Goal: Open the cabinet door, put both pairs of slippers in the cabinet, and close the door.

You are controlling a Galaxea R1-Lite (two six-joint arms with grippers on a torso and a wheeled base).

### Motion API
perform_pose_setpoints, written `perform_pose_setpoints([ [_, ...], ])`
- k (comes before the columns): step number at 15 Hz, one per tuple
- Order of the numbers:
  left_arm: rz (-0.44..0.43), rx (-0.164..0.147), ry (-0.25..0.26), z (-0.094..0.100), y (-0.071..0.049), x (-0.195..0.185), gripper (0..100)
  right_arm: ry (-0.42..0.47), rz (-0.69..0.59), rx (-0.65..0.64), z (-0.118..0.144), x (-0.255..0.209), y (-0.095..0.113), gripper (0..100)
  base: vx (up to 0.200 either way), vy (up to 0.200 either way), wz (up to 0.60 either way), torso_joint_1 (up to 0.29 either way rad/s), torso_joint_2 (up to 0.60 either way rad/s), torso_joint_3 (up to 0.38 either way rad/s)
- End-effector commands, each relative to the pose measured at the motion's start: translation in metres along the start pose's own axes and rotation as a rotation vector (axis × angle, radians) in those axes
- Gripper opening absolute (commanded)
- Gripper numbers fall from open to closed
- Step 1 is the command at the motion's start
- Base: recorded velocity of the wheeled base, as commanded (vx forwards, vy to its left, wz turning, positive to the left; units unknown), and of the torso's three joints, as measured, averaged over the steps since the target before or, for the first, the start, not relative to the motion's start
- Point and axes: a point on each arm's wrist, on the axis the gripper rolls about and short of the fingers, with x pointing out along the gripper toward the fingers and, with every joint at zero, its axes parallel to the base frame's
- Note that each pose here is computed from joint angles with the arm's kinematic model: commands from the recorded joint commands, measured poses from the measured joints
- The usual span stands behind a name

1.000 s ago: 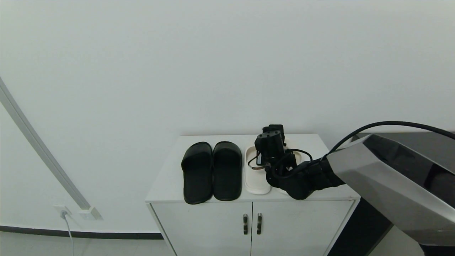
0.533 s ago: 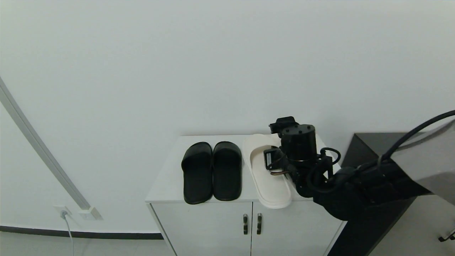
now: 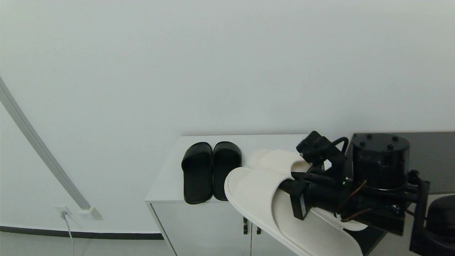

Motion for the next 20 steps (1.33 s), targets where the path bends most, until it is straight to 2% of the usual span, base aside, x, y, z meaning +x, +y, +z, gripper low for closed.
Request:
perform_pose_setpoints([
  [1,0.0,-0.001,0.0,0.0,0.0,0.0,0,-0.012,0.016,-0.026,-0.005,-0.028,-0.012,0,0.0,0.0,0.0,0.0,0.0,0.0],
  [3,0.0,0.002,0.0,0.0,0.0,0.0,0,-0.014,0.08,-0.022,-0.008,-0.031,-0.018,0,0.0,0.0,0.0,0.0,0.0,0.0],
  [9,0.0,0.002,0.002,0.0,0.0,0.0,0,-0.014,0.101,-0.011,-0.002,-0.015,-0.015,0,0.0,0.0,0.0,0.0,0.0,0.0],
  [12,0.001,0.002,0.0,0.0,0.0,0.0,0,0.018,0.014,0.038,-0.001,0.001,-0.004,0,0.0,0.0,0.0,0.0,0.0,0.0],
  [14,0.001,0.002,0.0,0.0,0.0,0.0,0,0.019,0.014,0.042,-0.001,0.0,-0.003,0,0.0,0.0,0.0,0.0,0.0,0.0],
  [20,0.0,0.002,0.0,0.0,0.0,0.0,0,0.03,0.025,0.041,-0.004,-0.001,0.0,0,-0.2,0.0,0.0,0.003,0.0,-0.002],
])
